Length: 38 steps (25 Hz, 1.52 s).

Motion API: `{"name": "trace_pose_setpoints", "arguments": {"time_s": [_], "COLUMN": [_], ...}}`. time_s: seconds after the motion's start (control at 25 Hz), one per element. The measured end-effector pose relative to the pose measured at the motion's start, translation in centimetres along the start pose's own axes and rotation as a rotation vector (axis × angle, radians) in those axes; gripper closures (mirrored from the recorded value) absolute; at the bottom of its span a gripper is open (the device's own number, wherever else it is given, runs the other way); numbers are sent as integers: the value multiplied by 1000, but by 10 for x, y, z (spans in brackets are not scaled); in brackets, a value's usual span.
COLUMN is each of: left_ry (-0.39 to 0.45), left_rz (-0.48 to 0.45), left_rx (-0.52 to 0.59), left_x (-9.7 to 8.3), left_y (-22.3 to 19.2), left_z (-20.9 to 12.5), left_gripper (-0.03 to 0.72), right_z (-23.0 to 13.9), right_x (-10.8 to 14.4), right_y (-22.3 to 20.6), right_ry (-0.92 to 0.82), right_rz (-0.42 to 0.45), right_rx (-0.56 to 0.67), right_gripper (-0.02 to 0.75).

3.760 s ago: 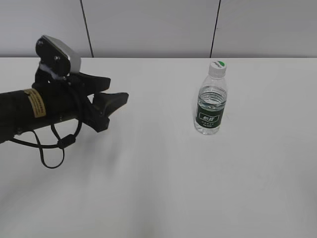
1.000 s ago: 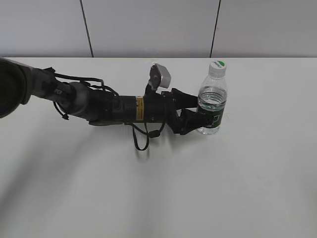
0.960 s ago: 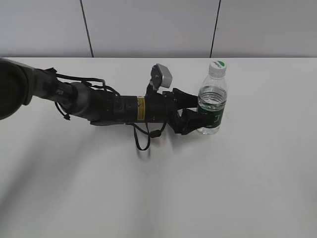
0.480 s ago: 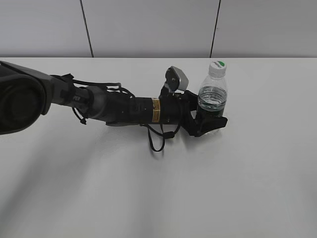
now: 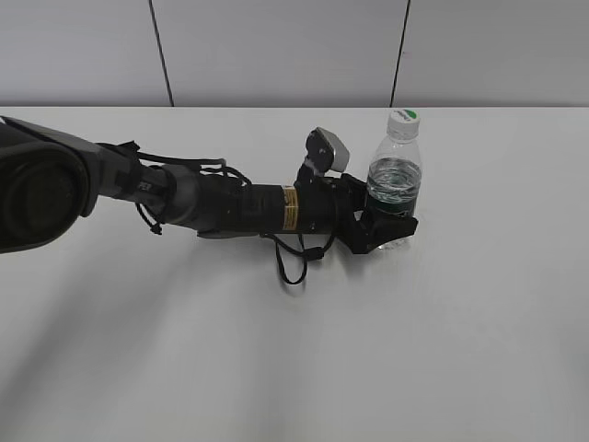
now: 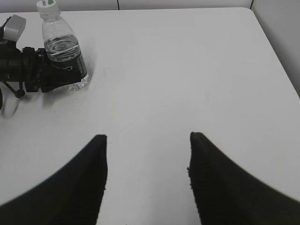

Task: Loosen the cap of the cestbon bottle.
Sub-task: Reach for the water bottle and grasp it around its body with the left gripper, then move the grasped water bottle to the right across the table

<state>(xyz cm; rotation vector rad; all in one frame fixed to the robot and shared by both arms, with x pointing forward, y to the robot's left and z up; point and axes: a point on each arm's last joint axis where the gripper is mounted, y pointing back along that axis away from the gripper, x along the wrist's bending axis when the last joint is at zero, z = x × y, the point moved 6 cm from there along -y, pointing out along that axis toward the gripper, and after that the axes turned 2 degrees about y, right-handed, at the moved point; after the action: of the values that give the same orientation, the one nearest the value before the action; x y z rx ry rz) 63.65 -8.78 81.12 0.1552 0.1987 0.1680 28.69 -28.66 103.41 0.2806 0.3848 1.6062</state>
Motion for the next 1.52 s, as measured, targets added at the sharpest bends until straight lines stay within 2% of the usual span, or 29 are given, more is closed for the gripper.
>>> {"name": "trace_pose_setpoints", "arguments": {"time_s": [0.12, 0.36, 0.92, 1.24, 1.52], "left_ry": [2, -1, -104, -128, -149], "left_rz": [2, -9, -249, -309, -314], "left_rx": [-3, -14, 16, 38, 38], "left_x": [0, -1, -37, -53, -54], "left_y": [0, 0, 4, -1, -2], "left_z": [1, 3, -3, -8, -8], "left_gripper": [147, 165, 167, 167, 167], "right_z": [0, 0, 0, 0, 0], "right_x": [0, 0, 0, 0, 0], "right_y": [0, 0, 0, 0, 0], "right_ry": [0, 0, 0, 0, -2], "right_rz": [0, 0, 0, 0, 2], "right_rx": [0, 0, 0, 0, -1], "right_gripper": [308, 308, 308, 308, 308]}}
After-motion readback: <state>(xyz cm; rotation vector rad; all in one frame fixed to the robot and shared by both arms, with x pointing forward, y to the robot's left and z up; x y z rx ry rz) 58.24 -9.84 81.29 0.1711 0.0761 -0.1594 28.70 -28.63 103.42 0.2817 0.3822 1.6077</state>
